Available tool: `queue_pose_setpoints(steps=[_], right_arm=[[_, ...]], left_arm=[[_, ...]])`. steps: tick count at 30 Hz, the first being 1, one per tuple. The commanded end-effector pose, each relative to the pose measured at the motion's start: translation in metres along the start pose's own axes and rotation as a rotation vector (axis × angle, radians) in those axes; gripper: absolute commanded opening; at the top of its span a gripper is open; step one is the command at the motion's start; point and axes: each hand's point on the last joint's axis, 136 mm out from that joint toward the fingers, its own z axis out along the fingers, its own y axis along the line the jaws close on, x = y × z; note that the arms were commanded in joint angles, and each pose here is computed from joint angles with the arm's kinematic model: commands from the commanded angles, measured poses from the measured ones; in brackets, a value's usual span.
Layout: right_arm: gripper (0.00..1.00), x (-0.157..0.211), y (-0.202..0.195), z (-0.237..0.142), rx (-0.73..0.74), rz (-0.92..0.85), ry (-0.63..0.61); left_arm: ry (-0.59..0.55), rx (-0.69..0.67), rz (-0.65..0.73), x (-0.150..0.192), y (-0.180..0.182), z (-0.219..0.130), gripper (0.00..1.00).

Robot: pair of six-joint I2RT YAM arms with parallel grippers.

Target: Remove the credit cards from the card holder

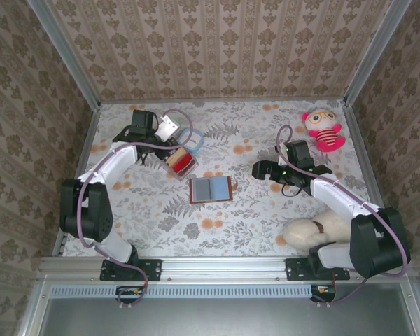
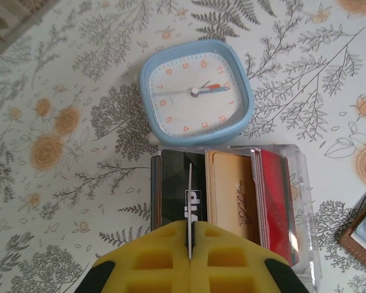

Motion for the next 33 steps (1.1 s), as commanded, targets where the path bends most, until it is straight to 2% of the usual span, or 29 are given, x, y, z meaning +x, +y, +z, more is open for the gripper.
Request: queue_pose_setpoints(steps=[1,5,15,17,20,22,29,33], right_arm=[[1.00,0.004,-0.001,0.003,-0.007,-0.010,0.015],[1.00,0.002,0.000,0.001,-0.013,-0.011,0.007],[1.00,0.003,-0.002,0.002,-0.007,-0.005,0.013],[1.00,0.002,-0.002,0.003,-0.006,-0.004,0.012],[1.00,0.002,-0.002,0.004,-0.005,-0.002,0.016],[1.00,0.003,-0.002,0.005,-0.005,0.002,0.021],[1.00,0.003,-0.002,0.007,-0.008,0.006,0.025],[1.00,0.003,-0.002,0.007,-0.012,0.007,0.025]], left_arm=[[-0.011,0.053,0.044,-0.006,-0.001,0.005,0.00],[0.003,0.064,0.034,-0.003,0.002,0.015,0.00],[0.133,0.055,0.009,0.020,0.008,0.040,0.00],[0.160,0.051,-0.006,0.024,0.009,0.044,0.10],[0.167,0.042,-0.021,0.025,0.009,0.046,0.29],[0.153,0.027,-0.041,0.020,0.012,0.043,0.37],[0.026,0.007,-0.114,-0.017,0.016,0.015,0.44],[-0.039,-0.014,-0.219,-0.033,0.018,-0.006,0.49]])
